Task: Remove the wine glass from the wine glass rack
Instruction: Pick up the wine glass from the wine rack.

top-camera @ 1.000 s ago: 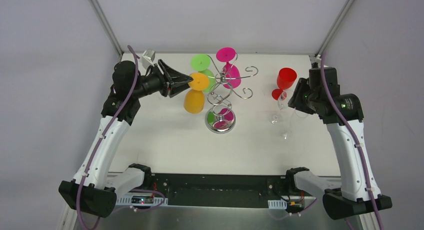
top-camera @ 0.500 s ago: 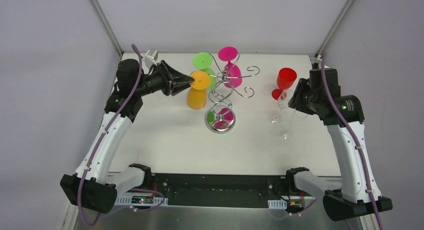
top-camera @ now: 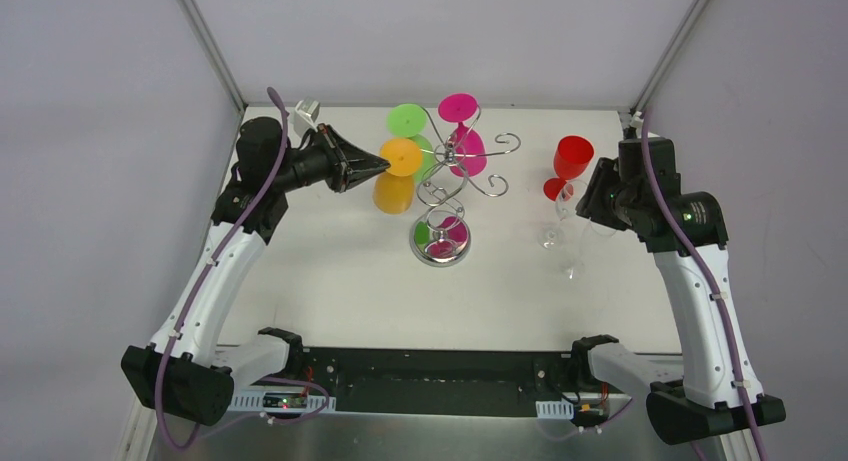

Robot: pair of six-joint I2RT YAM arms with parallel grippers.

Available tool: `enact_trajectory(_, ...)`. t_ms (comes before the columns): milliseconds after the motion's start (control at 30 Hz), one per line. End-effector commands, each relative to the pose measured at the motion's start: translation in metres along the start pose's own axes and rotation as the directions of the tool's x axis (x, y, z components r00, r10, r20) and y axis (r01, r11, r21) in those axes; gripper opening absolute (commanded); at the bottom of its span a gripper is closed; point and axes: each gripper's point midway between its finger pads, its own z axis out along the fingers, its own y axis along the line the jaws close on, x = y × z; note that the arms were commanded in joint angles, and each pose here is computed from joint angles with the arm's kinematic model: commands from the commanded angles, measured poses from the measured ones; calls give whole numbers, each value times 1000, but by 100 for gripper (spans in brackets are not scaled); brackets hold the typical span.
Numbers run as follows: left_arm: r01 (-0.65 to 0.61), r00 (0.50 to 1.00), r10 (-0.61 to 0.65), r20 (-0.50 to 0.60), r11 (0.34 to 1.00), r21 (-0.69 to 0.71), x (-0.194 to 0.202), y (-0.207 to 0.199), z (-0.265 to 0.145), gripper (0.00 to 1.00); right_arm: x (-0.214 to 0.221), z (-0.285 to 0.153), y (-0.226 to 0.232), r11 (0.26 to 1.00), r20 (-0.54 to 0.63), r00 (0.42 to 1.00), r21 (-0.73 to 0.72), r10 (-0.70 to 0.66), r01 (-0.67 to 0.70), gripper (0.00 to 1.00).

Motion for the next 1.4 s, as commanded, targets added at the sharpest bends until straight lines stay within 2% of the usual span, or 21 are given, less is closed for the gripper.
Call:
enact_trajectory(0,-76,997,76,6,994,84,1,-34,-8,0,-5,-5,0,1000,39,999,-9,-6,6,39)
enact_trajectory(567,-111,994,111,3,987,116,6,-51,-18,0,-4,-6,-1,1000,44,999,-6,-11,11,38)
enact_trajectory(1033,-179,984,179,27,983,33,7,-45,-30,0,-3,-5,-1,1000,50,999,-5,-16,16,38)
enact_trajectory(1367,-172,984,172,54,985,-12,-7,-31,-32,0,-3,-5,-3,1000,55,998,8,-27,27,38)
